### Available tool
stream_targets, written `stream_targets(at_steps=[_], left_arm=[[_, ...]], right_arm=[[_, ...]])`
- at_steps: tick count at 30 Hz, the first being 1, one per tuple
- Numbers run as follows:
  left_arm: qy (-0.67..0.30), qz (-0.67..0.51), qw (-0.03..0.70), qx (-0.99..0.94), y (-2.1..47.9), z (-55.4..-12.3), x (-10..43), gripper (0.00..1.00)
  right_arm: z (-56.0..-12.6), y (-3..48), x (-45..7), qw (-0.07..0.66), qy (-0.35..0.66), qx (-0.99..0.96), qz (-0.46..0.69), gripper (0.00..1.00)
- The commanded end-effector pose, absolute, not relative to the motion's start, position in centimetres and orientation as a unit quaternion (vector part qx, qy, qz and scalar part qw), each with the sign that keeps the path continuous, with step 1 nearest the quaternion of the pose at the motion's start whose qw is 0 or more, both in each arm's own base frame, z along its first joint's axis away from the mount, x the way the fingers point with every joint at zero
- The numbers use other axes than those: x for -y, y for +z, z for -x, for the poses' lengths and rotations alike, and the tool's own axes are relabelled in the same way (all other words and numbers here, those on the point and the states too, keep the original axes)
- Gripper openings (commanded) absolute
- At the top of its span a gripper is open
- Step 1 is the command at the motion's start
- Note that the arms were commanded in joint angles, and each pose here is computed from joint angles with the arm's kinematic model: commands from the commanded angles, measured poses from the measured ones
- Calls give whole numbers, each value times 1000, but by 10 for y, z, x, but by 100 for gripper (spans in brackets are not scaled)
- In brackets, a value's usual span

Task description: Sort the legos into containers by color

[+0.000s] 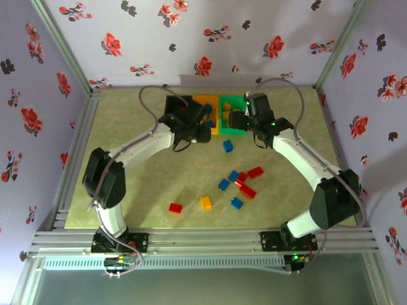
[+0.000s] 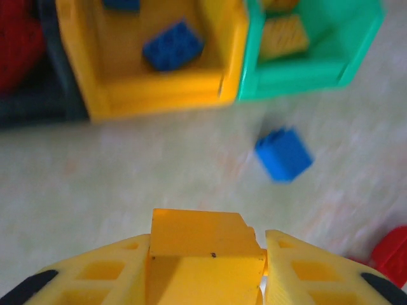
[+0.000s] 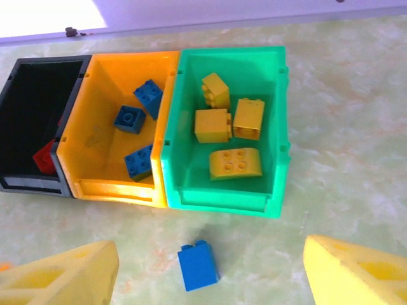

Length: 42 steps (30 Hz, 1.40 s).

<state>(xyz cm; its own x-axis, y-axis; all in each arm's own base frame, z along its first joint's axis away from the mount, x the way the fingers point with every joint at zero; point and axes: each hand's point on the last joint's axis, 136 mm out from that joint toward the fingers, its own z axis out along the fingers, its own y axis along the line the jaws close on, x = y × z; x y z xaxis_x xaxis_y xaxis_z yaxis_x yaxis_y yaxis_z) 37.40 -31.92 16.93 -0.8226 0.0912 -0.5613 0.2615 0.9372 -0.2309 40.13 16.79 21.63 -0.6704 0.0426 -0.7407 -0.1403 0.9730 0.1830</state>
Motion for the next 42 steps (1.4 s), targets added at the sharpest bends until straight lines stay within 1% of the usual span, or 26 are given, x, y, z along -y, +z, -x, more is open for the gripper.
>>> stream_targets(at_steps=[1,6,12,16,20,21,22,24,25,27,29,36,42], left_arm=[[-158,-116,297,-934,180,-405,338,34],[-187,-124,327,-918,200,-451,375,33],[-248,-137,366,-886,212,-489,419,34],[-273,-139,390,-868,211,-508,436,34],[-284,-135,396,-863,195,-522,441,34],[-285,-135,396,-862,190,-523,443,35],[-288,-139,395,-861,187,-524,445,40],[-293,-143,392,-860,184,-525,446,56],[-298,-145,390,-859,185,-524,446,62],[-305,-148,395,-854,194,-521,444,69],[-309,-150,405,-847,206,-515,440,71],[-305,-159,447,-826,263,-484,408,72],[-264,-158,467,-829,285,-449,362,73]], right_arm=[[-390,212,-147,399,101,-911,0,77],[-377,204,-128,393,93,-915,-18,77],[-362,199,-113,390,85,-916,-32,77],[-355,197,-107,388,81,-917,-37,77],[-350,198,-105,388,83,-917,-40,77],[-349,197,-105,387,84,-918,-39,77],[-348,197,-105,386,85,-918,-38,77],[-347,195,-108,381,89,-920,-31,78],[-347,194,-109,379,90,-921,-28,78],[-347,191,-110,376,91,-922,-24,78],[-349,190,-113,374,94,-922,-20,78],[-356,180,-131,364,105,-925,7,78],[-366,166,-152,356,105,-928,30,78]])
